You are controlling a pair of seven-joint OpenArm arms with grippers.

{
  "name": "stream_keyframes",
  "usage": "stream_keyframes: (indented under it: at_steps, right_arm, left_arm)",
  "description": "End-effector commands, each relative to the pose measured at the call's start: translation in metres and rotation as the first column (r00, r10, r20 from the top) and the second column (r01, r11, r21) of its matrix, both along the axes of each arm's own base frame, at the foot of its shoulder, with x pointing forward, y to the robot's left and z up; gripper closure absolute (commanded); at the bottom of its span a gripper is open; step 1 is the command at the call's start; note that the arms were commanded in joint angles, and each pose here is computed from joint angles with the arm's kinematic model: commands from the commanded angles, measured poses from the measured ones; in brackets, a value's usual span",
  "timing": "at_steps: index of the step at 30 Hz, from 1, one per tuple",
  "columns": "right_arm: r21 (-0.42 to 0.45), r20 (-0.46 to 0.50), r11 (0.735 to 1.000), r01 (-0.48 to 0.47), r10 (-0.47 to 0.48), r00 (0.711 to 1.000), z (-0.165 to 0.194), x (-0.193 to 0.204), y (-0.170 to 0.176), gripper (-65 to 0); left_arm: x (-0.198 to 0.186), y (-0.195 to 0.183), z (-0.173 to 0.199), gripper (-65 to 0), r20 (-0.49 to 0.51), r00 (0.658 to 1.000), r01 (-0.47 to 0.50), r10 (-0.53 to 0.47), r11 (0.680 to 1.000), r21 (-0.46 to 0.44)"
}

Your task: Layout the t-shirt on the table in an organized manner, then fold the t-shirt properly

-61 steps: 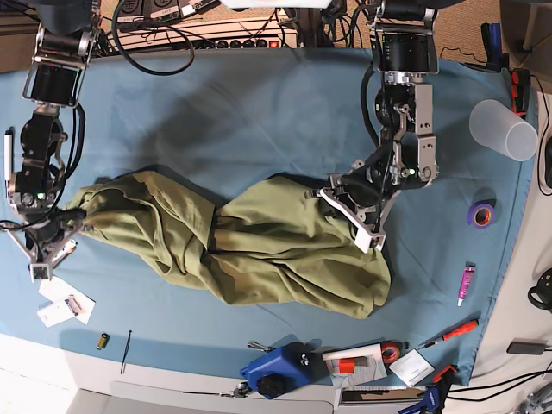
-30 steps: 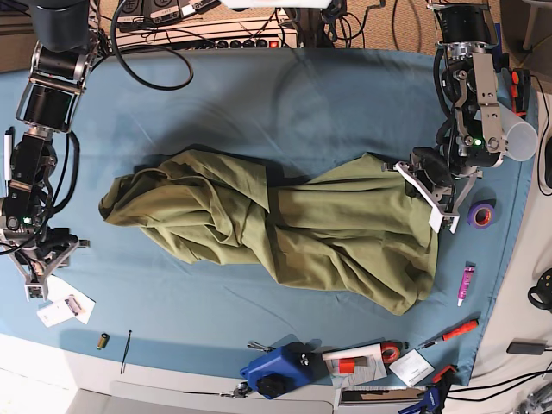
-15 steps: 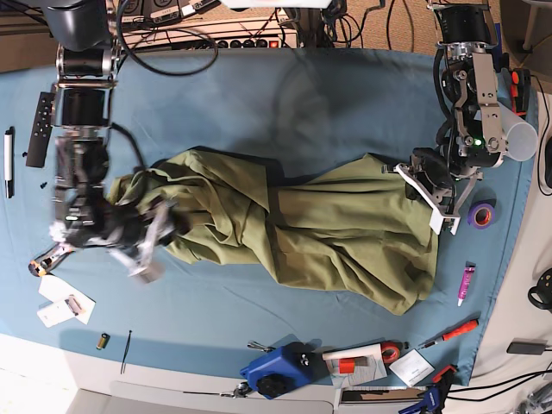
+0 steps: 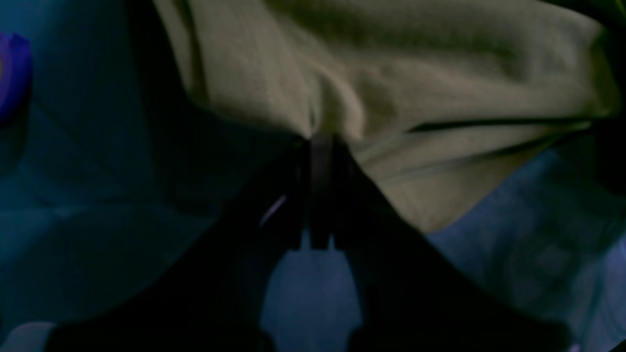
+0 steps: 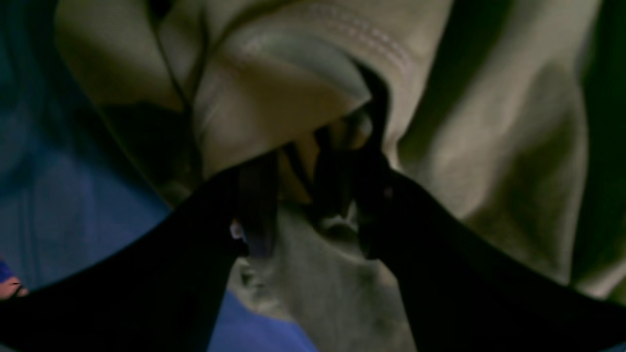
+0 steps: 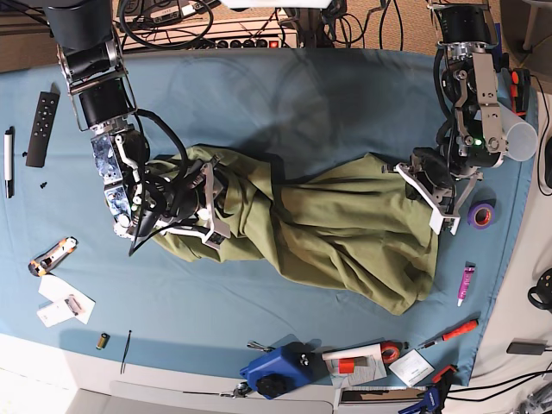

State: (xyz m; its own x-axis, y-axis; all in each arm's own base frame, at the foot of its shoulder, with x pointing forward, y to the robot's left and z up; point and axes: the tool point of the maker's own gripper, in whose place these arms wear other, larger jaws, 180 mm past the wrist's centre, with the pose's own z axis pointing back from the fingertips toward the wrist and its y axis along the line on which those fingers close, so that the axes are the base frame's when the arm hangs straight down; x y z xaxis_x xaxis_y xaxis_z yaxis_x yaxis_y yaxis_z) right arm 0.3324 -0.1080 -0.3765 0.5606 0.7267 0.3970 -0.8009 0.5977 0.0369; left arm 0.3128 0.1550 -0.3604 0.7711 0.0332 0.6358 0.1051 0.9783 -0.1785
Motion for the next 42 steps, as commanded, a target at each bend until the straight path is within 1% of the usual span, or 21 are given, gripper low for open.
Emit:
stream_keyframes:
  at_steps: [1, 3, 5, 6, 8, 11, 15, 18, 20, 22, 25, 27, 29, 32, 35, 36, 38, 40, 42]
  right_arm:
    - [0.035, 0.099, 0.999, 0.006, -0.009, 0.995, 0.028, 0.021, 0.002, -25.3]
    - [0.064, 0.185, 0.998, 0.009, -0.021, 0.982, 0.054, 0.031, 0.007, -25.3]
    - [0.090, 0.275, 0.996, -0.008, -0.017, 0.961, 0.083, 0.037, 0.012, -25.3]
    - [0.104, 0.302, 0.994, -0.017, -0.015, 0.953, 0.094, 0.037, 0.014, -25.3]
    - [0.136, 0.298, 0.990, -0.035, -0.007, 0.955, 0.099, 0.033, 0.020, -25.3]
    - [0.148, 0.249, 0.987, -0.060, 0.022, 0.968, 0.087, 0.019, 0.026, -25.3]
    - [0.145, 0.171, 0.988, -0.057, 0.032, 0.985, 0.066, -0.003, 0.026, -25.3]
    - [0.153, 0.130, 0.987, -0.057, 0.037, 0.991, 0.053, -0.017, 0.028, -25.3]
    - [0.143, 0.107, 0.988, -0.051, 0.036, 0.994, 0.044, -0.025, 0.027, -25.3]
    - [0.120, 0.117, 0.992, -0.039, 0.025, 0.993, 0.036, -0.027, 0.023, -25.3]
    - [0.080, 0.177, 0.997, -0.020, 0.005, 0.984, 0.033, -0.019, 0.015, -25.3]
    - [0.074, 0.210, 0.997, -0.015, 0.000, 0.978, 0.034, -0.014, 0.014, -25.3]
    - [0.084, 0.222, 0.996, -0.015, -0.004, 0.975, 0.036, -0.012, 0.016, -25.2]
    - [0.093, 0.217, 0.996, 0.004, -0.024, 0.976, 0.035, -0.011, 0.017, -17.2]
    - [0.094, 0.222, 0.995, 0.012, -0.033, 0.974, 0.035, -0.010, 0.019, -12.6]
    - [0.096, 0.224, 0.995, 0.013, -0.034, 0.974, 0.035, -0.009, 0.020, -10.0]
    - [0.111, 0.229, 0.994, 0.010, -0.035, 0.973, 0.037, -0.008, 0.025, -0.9]
    - [0.137, 0.250, 0.991, 0.005, -0.040, 0.967, 0.040, -0.005, 0.030, 0.0]
    - [0.160, 0.293, 0.987, 0.003, -0.051, 0.955, 0.048, 0.003, 0.034, 0.0]
  left_arm:
    - [0.009, 0.001, 0.013, 0.0, 0.051, 0.999, 0.003, -0.003, 1.000, 0.001]
    - [0.010, 0.001, 0.014, 0.0, 0.057, 0.998, 0.002, -0.002, 1.000, 0.000]
    - [0.010, 0.001, 0.014, 0.0, 0.057, 0.998, 0.002, -0.002, 1.000, 0.000]
    - [0.010, 0.001, 0.014, 0.0, 0.057, 0.998, 0.003, -0.003, 1.000, 0.000]
    - [0.009, 0.002, 0.013, 0.0, 0.055, 0.999, 0.000, -0.001, 1.000, 0.008]
    - [0.007, 0.002, 0.011, 0.0, 0.048, 0.999, 0.000, -0.001, 1.000, 0.007]
    - [0.009, 0.002, 0.013, 0.0, 0.063, 0.998, -0.002, 0.001, 1.000, 0.005]
    - [0.010, 0.002, 0.014, 0.0, 0.074, 0.997, -0.003, 0.003, 1.000, 0.004]
    - [0.010, 0.002, 0.014, 0.0, 0.073, 0.997, -0.003, 0.003, 1.000, 0.004]
    - [0.010, 0.002, 0.014, 0.0, 0.073, 0.997, -0.003, 0.003, 1.000, 0.004]
    - [0.010, 0.002, 0.014, 0.0, 0.073, 0.997, -0.003, 0.003, 1.000, 0.003]
    - [0.010, 0.002, 0.014, 0.0, 0.073, 0.997, -0.003, 0.003, 1.000, 0.004]
    - [0.010, 0.002, 0.014, 0.0, 0.073, 0.997, -0.003, 0.003, 1.000, 0.004]
    - [0.010, 0.002, 0.014, 0.0, 0.073, 0.997, -0.003, 0.003, 1.000, 0.003]
    - [0.010, 0.002, 0.014, 0.0, 0.073, 0.997, -0.003, 0.003, 1.000, 0.003]
    - [0.010, 0.001, 0.014, 0.0, 0.074, 0.997, -0.003, 0.003, 1.000, 0.003]
    - [0.010, 0.001, 0.014, 0.0, 0.073, 0.997, -0.003, 0.003, 1.000, 0.003]
    - [0.010, 0.001, 0.014, 0.0, 0.073, 0.997, -0.003, 0.003, 1.000, 0.003]
    - [0.010, 0.002, 0.014, 0.0, 0.073, 0.997, -0.003, 0.003, 1.000, 0.003]
